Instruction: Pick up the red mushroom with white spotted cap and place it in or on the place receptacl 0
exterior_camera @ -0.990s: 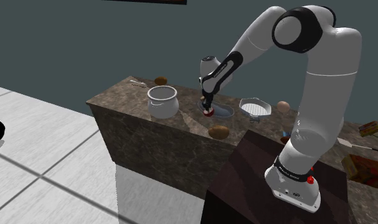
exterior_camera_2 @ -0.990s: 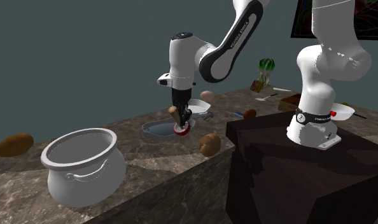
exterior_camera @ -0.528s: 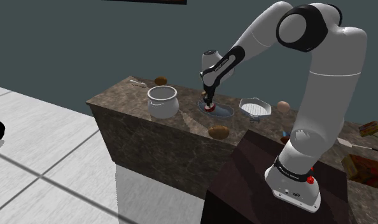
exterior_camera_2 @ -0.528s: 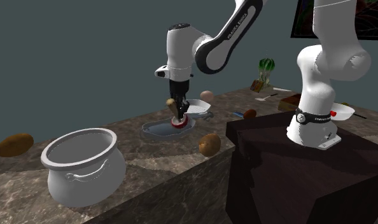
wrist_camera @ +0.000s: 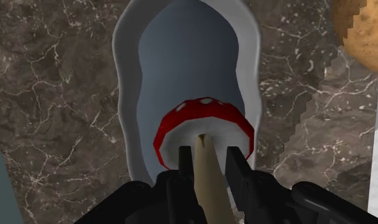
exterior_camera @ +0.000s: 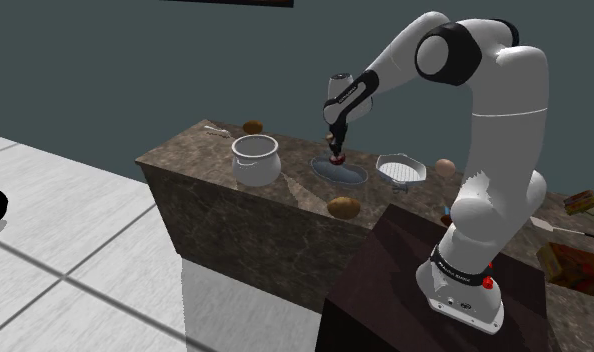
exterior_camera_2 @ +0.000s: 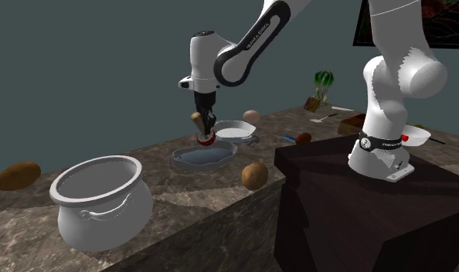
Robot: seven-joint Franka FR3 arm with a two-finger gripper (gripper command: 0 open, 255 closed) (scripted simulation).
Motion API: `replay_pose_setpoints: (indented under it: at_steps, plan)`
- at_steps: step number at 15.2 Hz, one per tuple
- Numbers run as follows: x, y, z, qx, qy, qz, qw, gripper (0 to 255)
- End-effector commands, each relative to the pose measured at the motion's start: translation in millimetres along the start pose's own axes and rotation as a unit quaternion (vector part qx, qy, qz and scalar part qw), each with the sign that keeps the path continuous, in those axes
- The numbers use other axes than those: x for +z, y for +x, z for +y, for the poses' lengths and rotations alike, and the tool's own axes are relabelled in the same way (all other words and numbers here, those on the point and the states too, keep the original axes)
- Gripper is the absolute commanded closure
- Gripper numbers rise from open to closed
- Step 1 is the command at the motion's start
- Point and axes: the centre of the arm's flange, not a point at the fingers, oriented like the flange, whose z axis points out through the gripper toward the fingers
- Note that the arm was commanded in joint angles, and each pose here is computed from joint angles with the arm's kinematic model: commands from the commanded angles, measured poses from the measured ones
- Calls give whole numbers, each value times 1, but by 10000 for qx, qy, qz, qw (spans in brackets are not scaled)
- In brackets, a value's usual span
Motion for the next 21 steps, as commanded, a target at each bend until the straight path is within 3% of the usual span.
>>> replay_pose_setpoints:
  at_steps: [1, 13, 21]
  plan:
    - [5, -2, 27, -7, -2, 1, 10000, 255]
    - [70, 1, 16, -7, -2, 1, 10000, 255]
    - [70, 1, 16, -7, -2, 1, 10000, 255]
